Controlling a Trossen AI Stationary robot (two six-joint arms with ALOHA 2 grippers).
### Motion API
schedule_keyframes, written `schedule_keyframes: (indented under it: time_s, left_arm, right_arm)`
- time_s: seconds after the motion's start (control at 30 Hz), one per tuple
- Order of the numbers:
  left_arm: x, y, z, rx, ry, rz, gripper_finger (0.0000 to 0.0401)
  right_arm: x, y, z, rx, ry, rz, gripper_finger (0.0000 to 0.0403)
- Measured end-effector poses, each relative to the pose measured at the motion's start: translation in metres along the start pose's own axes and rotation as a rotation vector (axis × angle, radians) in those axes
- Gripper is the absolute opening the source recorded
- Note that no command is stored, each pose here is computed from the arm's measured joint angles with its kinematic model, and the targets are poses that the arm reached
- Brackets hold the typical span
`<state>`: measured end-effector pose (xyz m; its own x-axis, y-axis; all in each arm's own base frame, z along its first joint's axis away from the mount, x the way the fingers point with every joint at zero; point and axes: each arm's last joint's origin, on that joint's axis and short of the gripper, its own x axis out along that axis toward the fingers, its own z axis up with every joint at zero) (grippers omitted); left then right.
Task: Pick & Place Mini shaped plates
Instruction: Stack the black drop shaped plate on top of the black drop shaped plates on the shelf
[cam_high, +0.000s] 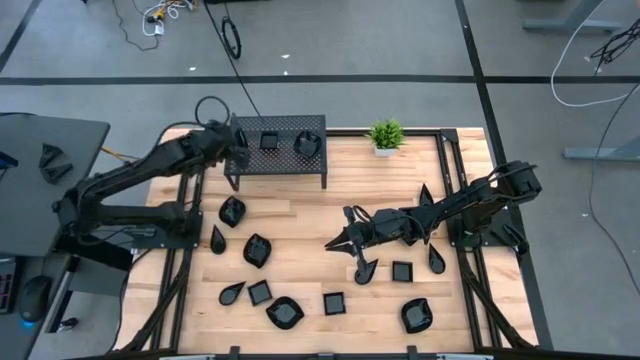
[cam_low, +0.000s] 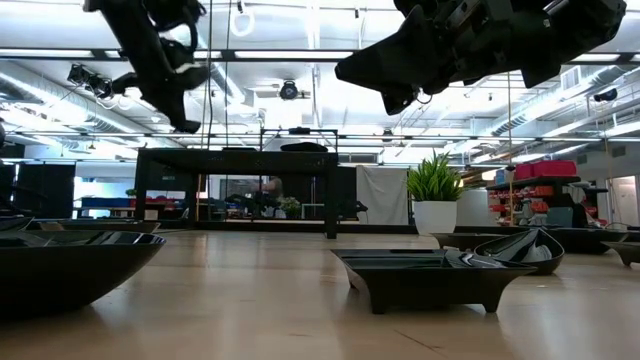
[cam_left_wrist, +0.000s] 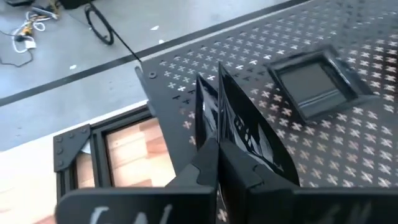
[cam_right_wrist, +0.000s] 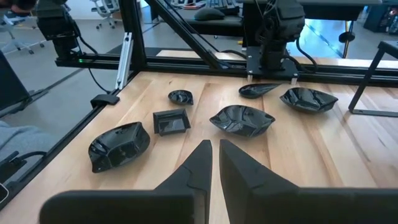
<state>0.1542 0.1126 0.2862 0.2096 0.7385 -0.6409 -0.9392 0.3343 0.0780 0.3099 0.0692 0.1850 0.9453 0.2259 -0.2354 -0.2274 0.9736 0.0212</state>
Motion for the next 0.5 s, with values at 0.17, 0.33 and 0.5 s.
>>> schedule_keyframes:
  time_s: [0.17,0.33,0.5]
  left_arm:
    - [0.016,-0.004,0.003,0.030,0.015,0.028,0.0007]
    - [0.028,-0.007,0.003,0.044,0.044,0.055,0.0011]
    - [0.035,-0.010,0.001,0.063,0.058,0.096,0.0016]
  right_arm:
    - [0.000,0.000,0.000,0.000,0.001,0.000,0.0032]
    - [0.000,0.000,0.000,0.008,0.001,0.000,0.0032]
    - [0.000,0.000,0.000,0.009,0.001,0.000,0.0032]
